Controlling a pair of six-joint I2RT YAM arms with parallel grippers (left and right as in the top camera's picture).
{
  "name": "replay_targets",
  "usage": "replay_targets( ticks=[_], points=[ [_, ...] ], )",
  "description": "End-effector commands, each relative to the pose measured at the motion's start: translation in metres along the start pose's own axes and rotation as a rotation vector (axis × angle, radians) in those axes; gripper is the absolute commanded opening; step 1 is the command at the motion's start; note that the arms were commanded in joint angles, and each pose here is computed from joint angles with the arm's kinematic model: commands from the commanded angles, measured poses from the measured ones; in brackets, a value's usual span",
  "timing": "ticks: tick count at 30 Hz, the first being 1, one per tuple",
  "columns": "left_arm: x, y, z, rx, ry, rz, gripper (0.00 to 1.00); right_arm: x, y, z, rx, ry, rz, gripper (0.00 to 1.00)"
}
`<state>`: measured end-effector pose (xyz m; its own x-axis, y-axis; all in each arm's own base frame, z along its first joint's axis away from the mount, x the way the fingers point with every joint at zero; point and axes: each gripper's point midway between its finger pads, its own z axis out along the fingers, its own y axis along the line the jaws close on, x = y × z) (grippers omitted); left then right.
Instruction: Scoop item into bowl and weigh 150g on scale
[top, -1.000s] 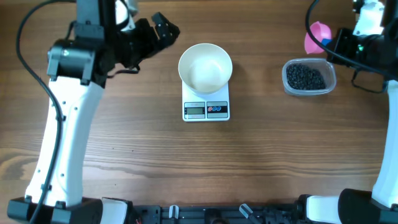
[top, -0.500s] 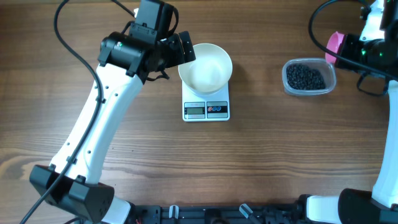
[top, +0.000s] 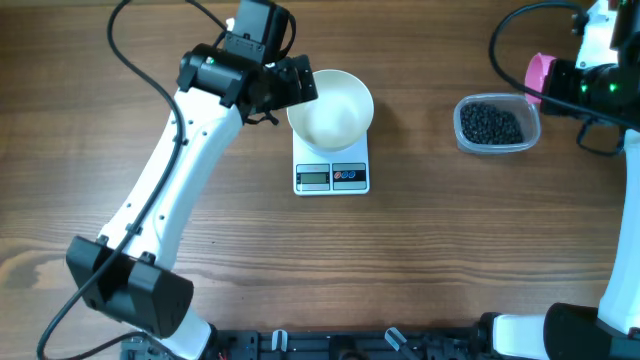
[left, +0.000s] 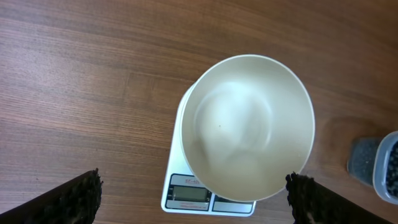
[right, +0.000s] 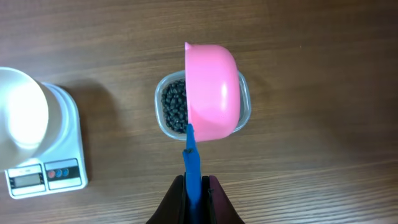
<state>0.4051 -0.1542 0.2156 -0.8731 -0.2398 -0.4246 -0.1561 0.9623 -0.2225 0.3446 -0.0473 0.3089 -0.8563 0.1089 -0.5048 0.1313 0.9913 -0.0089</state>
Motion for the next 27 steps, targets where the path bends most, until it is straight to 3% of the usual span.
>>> replay_targets(
  ticks=[1, 10, 20, 25, 27],
  points=[
    [0.003, -0.003, 0.007, 0.000, 0.017, 0.021, 1.00, 0.005, 0.000, 0.012, -0.005, 0.032, -0.046, 0.04],
    [0.026, 0.000, 0.006, -0.020, 0.105, 0.092, 1.00, 0.033, -0.002, 0.075, -0.008, 0.177, -0.148, 0.04],
    [0.052, -0.018, 0.012, -0.017, 0.142, 0.162, 1.00, 0.063, -0.028, 0.185, -0.028, 0.443, -0.074, 0.04],
    [0.054, -0.013, 0.015, -0.036, 0.150, 0.201, 1.00, 0.067, 0.029, 0.196, -0.420, 0.428, -0.137, 0.04],
    [0.056, -0.012, 0.014, -0.039, 0.155, 0.219, 1.00, 0.062, 0.028, 0.197, -0.448, 0.402, -0.118, 0.04]
  ],
)
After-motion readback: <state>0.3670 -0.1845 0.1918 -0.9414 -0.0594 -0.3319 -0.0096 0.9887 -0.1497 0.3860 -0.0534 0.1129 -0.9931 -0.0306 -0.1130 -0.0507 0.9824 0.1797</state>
